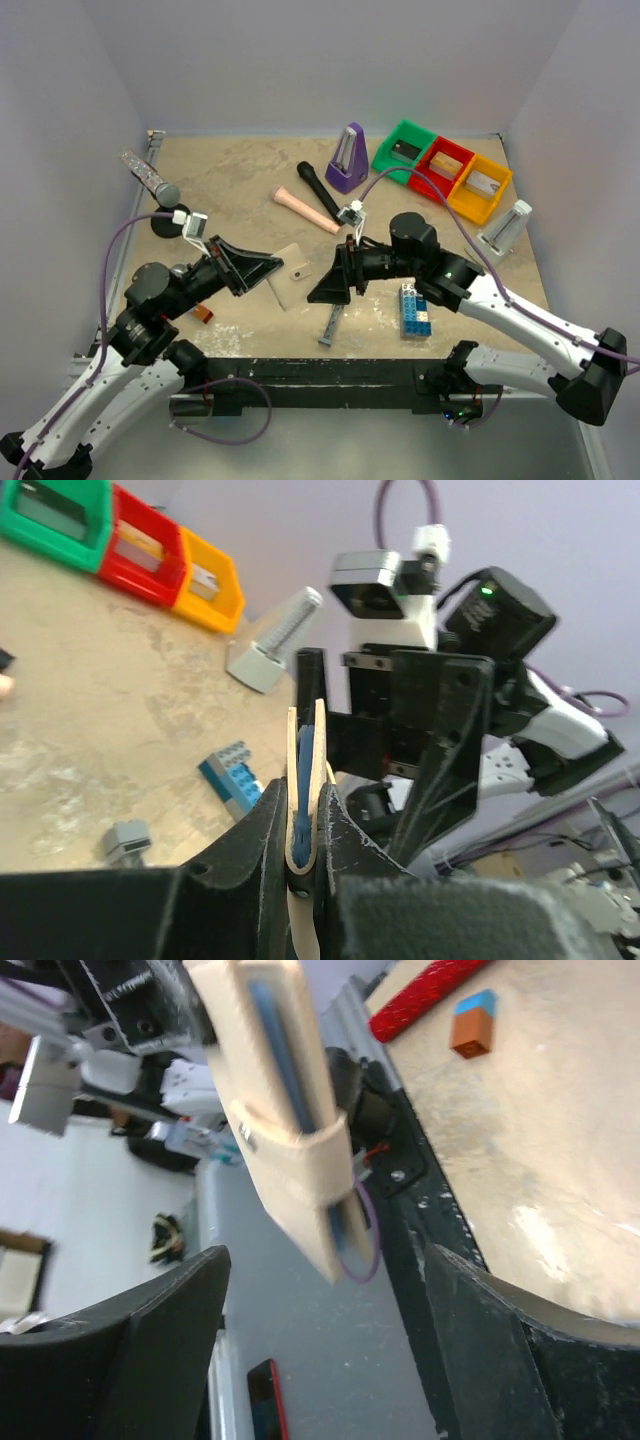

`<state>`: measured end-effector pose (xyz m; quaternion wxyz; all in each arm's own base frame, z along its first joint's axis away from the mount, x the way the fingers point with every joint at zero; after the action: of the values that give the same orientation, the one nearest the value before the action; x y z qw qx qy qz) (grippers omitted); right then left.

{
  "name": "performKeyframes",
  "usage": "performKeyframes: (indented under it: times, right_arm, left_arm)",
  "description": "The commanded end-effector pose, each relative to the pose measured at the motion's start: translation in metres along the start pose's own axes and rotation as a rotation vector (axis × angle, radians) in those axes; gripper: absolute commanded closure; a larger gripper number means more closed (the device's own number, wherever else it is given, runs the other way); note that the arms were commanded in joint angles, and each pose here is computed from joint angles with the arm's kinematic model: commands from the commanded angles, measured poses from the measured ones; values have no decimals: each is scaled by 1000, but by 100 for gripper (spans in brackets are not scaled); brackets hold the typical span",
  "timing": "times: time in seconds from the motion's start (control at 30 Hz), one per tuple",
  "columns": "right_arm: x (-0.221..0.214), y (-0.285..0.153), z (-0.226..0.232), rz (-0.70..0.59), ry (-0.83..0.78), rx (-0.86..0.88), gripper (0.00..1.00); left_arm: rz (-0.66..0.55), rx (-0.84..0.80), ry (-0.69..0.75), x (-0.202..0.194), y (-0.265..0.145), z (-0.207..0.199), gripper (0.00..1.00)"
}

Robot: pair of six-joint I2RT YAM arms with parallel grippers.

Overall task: Take the credit cards out of the card holder
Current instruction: Open the card holder.

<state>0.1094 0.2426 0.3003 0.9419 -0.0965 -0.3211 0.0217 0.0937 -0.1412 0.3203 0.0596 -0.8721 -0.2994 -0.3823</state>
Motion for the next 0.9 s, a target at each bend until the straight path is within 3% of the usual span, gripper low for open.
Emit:
performKeyframes:
  times: [0.0,0.23,0.5,0.87]
  right_arm:
    - [11,-35,18,-74,-118,-210,15]
    - [20,-61,28,-122,-237,-577,11]
    - [28,-44,21,-134,-319,-1019,13]
    - [35,-1,23,-166,-262,-923,15]
  left_arm:
    - [24,212,74,13,-4,4,100]
    - [109,436,68,10,4,24,100]
    - [158,591,89,11,24,24,100]
    - [168,611,9,4,52,15,100]
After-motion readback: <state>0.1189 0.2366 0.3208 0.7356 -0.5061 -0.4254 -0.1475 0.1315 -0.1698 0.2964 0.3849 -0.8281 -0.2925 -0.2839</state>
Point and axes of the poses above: each gripper's point midway between its finger pads, its own y axis out along the fingers, its own z axis along the line the jaws close on, x = y × z, the point moved 9 cm from there along -y, back along the fingers, and after that the axes turned 1 degree about y, right-handed, at the moved point
